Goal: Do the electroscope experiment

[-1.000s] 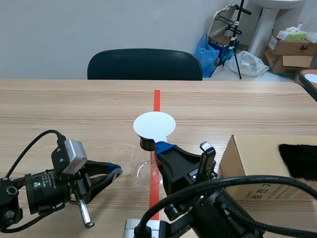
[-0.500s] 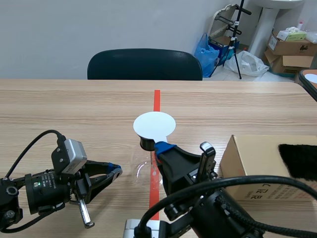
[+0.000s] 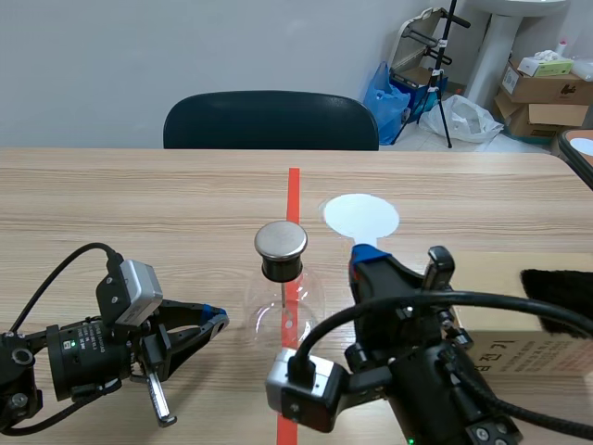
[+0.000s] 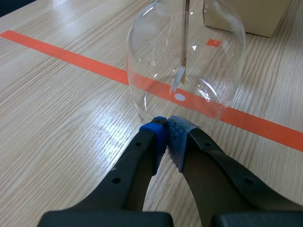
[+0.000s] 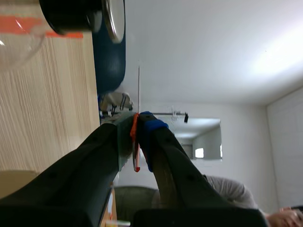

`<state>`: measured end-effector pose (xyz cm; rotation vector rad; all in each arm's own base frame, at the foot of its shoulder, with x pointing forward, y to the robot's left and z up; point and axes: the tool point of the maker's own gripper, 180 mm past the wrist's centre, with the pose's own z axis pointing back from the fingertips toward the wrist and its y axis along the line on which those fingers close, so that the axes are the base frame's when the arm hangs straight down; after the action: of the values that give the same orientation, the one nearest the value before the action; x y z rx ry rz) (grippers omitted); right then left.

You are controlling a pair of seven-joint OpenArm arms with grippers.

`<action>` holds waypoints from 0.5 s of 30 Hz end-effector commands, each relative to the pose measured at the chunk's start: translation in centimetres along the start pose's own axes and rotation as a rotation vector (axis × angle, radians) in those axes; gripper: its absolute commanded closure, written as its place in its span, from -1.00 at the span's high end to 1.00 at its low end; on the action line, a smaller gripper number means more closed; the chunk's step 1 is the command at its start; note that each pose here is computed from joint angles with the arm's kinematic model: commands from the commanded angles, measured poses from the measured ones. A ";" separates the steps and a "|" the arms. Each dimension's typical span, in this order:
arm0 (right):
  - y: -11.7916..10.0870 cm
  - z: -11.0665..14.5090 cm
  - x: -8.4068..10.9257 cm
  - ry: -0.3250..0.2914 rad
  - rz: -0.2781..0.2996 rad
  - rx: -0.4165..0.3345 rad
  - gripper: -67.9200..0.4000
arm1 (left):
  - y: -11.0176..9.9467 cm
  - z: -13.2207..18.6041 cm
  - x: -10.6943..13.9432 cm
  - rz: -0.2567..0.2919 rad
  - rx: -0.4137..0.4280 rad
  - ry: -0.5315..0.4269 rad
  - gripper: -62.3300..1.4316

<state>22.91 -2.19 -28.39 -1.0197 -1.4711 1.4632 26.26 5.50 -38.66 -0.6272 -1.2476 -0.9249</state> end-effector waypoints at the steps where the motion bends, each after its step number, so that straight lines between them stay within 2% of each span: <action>1: -1.2 -0.4 -0.9 0.030 0.010 -0.042 -0.94 | 0.3 -0.2 1.1 -0.002 0.008 -0.040 -0.86; 10: -1.2 0.0 -4.3 0.219 0.006 -0.043 -0.94 | 0.3 -0.2 1.1 -0.002 0.008 -0.040 -0.86; 15: -1.2 0.2 -5.0 0.259 0.006 -0.043 -0.94 | 0.3 -0.2 1.1 -0.002 0.008 -0.040 -0.86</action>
<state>23.96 -6.71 -28.40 -1.1611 -1.2856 1.2778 26.26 5.50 -38.67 -0.6270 -1.2472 -0.9249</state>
